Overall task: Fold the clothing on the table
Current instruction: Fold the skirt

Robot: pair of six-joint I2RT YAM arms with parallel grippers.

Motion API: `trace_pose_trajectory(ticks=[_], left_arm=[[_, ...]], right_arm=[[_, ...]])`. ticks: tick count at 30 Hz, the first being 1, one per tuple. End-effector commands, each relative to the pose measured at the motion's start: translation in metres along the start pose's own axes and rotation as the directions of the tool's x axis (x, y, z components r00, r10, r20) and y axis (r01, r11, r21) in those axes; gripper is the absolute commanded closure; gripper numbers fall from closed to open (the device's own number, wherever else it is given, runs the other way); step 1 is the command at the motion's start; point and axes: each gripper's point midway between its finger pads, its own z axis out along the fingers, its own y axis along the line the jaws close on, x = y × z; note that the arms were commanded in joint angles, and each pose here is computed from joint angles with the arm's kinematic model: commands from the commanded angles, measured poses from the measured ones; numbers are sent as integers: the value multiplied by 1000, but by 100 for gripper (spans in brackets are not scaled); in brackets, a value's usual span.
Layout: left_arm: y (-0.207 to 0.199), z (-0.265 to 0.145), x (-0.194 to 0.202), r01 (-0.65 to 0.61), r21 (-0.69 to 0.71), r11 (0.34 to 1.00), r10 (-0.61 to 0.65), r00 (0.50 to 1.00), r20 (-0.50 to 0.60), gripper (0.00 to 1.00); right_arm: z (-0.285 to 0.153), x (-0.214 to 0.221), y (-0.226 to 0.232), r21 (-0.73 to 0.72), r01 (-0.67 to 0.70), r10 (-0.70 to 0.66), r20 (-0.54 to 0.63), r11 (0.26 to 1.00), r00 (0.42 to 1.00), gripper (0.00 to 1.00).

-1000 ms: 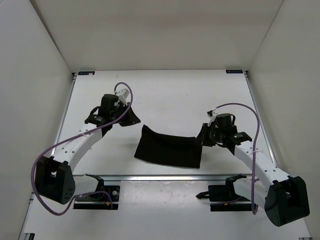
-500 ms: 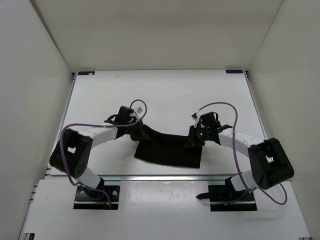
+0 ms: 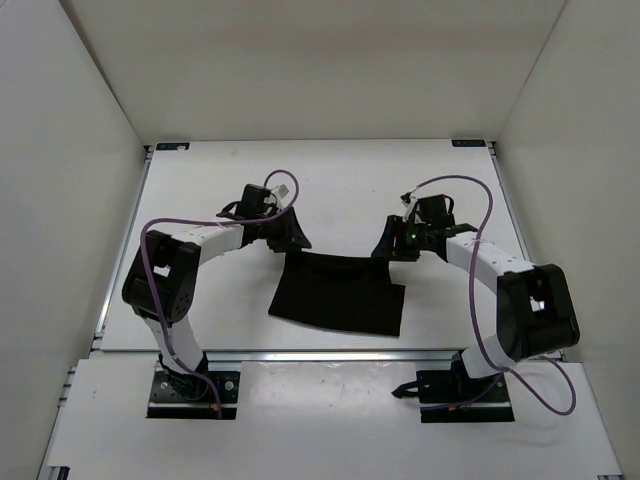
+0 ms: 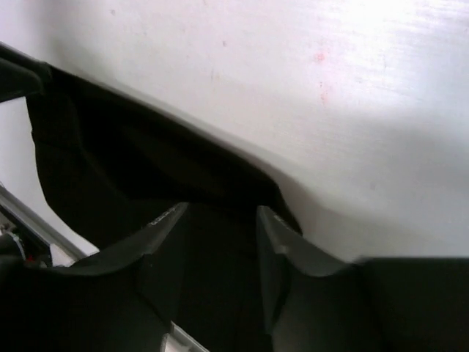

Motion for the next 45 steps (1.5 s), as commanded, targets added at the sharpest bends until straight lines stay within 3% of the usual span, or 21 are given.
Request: trace_pose_trajectory(ticks=[1, 3, 6, 7, 10, 15, 22, 24, 25, 30, 41, 45], left_arm=[[-9, -21, -16, -51, 9, 999, 51, 998, 29, 46], [-6, -30, -17, -85, -4, 996, 86, 996, 38, 35], [-8, -53, -22, -113, -13, 994, 114, 990, 86, 20], [-12, -62, -26, -132, -11, 991, 132, 985, 110, 14], [-16, -78, -21, -172, -23, 985, 173, 978, 119, 13], [-7, -78, 19, -189, -60, 980, 192, 979, 63, 23], [16, -70, 82, -176, -94, 980, 175, 984, -26, 55], [19, -71, 88, -181, -101, 978, 179, 983, -27, 59], [21, -71, 88, -182, -113, 977, 181, 983, -22, 65], [32, -74, 86, -183, -172, 968, 184, 983, -12, 74], [50, -61, 105, -167, -221, 961, 158, 986, -56, 81], [50, -54, 109, -156, -217, 964, 145, 987, -66, 87]], right_arm=[[-30, -4, 8, 28, 34, -35, 44, 999, 998, 51], [-41, 12, 8, 40, 11, -13, 36, 999, 999, 44], [-56, 37, 7, 65, -19, 16, 48, 998, 999, 25], [-61, 38, 9, 67, -35, 30, 74, 997, 997, 24], [-64, 70, -1, 67, -113, 110, 54, 991, 992, 22], [-56, 112, -9, 119, -115, 117, -14, 986, 993, 22], [-48, 134, -28, 249, -72, 98, -95, 966, 991, 22], [-46, 137, -36, 297, -64, 102, -113, 953, 988, 22], [-45, 137, -37, 302, -57, 97, -118, 951, 988, 26], [-36, 141, -41, 306, -69, 113, -131, 950, 985, 39], [-26, 137, -44, 309, -74, 128, -158, 948, 979, 100], [-27, 105, -34, 287, -32, 69, -118, 958, 991, 100]])
